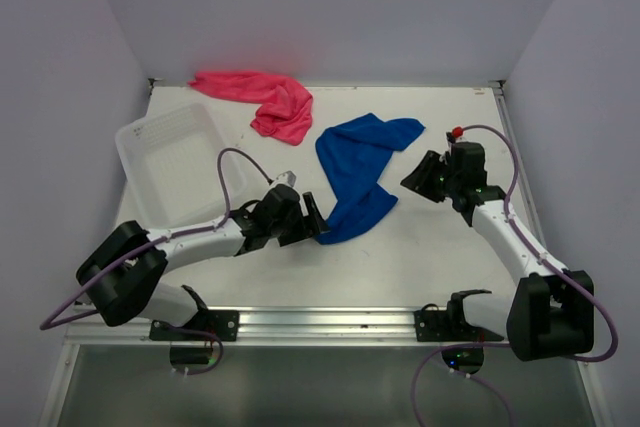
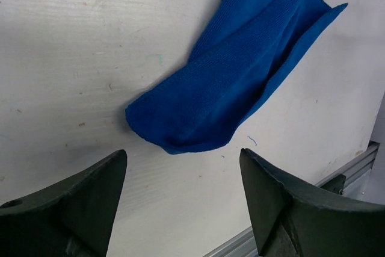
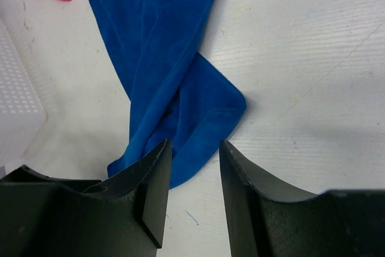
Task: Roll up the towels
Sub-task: Flatten the towel
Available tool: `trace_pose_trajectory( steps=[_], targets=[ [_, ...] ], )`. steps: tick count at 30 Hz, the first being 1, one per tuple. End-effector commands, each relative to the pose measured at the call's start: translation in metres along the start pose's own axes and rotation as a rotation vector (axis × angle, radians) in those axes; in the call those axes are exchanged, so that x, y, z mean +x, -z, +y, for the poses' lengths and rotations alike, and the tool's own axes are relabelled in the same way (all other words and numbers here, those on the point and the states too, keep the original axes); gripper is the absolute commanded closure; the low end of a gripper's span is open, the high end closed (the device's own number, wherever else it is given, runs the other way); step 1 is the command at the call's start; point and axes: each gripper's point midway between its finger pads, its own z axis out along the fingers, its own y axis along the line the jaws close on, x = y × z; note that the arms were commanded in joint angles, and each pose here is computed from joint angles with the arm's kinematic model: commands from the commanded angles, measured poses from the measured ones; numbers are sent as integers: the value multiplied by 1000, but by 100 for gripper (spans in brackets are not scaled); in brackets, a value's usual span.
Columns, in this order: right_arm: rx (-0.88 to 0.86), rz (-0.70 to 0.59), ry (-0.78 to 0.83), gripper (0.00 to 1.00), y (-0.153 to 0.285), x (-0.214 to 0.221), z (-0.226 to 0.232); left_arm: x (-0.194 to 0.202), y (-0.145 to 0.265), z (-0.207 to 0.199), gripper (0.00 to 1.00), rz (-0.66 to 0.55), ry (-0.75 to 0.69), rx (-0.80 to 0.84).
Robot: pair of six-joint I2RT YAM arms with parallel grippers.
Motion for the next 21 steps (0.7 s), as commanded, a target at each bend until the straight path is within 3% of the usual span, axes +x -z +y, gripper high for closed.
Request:
trace_pose_trajectory(
  steps=[1,13,21],
  targets=[
    [-49,-16,-7,59,-2,-4,8,-19,-5,-7,21,-77,67,37],
    [-43,-14,-25,60,-4,-6,4,-13,-28,11,26,-39,99,-17],
    [-36,-11,-35,60,-5,-3,-1,-9,-36,20,42,-25,112,-47]
  ],
)
